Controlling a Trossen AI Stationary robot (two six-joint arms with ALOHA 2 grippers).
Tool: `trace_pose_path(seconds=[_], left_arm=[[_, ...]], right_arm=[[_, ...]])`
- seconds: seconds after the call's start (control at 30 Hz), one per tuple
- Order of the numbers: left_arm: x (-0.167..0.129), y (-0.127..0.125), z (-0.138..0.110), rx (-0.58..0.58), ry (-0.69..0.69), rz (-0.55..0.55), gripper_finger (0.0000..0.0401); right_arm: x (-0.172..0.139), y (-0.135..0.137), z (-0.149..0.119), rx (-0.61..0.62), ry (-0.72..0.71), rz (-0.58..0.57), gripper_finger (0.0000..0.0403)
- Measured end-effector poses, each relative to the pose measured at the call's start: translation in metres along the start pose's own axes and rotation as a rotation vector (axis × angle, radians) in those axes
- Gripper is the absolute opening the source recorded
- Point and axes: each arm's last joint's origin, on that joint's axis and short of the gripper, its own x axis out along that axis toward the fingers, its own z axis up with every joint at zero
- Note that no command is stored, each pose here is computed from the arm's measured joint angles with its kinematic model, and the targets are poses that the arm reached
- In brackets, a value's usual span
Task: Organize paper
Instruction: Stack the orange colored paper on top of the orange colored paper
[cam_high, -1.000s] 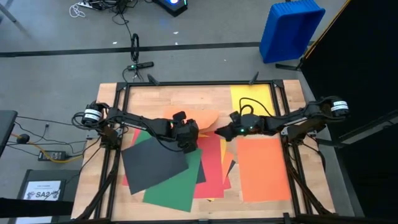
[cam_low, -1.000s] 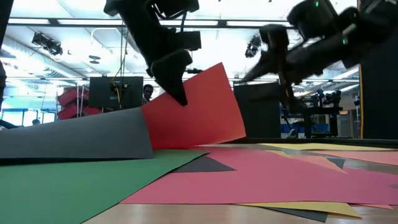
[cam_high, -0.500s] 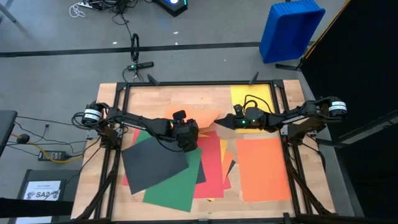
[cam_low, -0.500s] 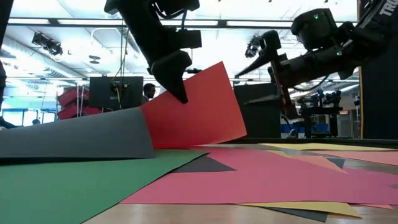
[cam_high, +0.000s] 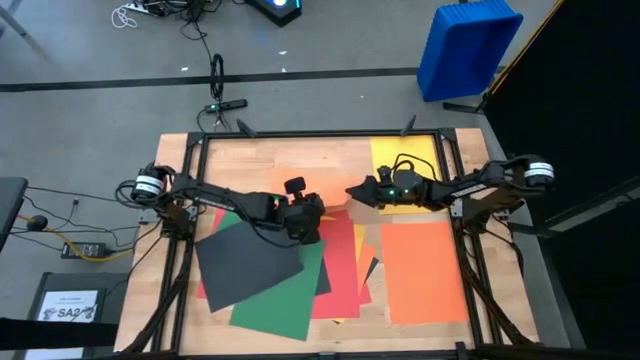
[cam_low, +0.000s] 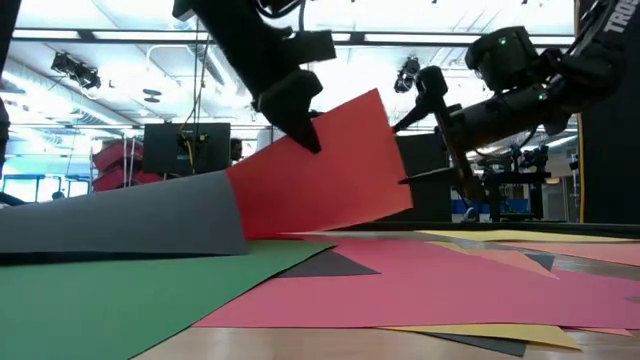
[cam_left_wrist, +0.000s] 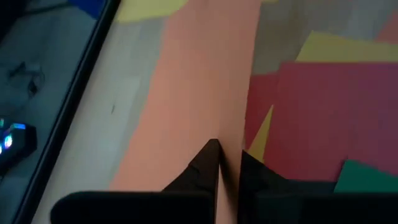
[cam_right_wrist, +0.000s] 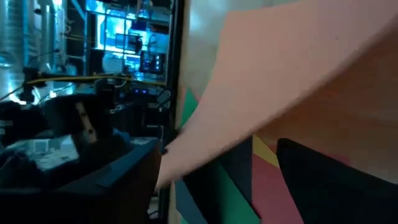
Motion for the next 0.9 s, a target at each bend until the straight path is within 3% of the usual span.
trace_pose_path(seconds=[0.17, 0.37, 0.5, 0.9], left_arm=[[-0.001, -0.002, 0.003, 0.032, -0.029, 0.007, 0.0], [-0.003, -0.005, 0.001, 0.047, -0.02, 0.001, 0.0], [-0.006, -0.009, 0.001, 0.056, -0.025, -0.009, 0.0], [-0.008, -0.013, 0.001, 0.065, -0.026, -0.065, 0.0]], right_arm=[[0.016, -0.016, -0.003, 0.074, 0.062, 0.026, 0.0283], [0.033, -0.032, -0.006, 0.167, 0.073, 0.202, 0.0269], [0.038, -0.046, -0.008, 0.224, 0.062, 0.226, 0.025], [0.04, -0.045, -0.008, 0.235, 0.048, 0.24, 0.012]])
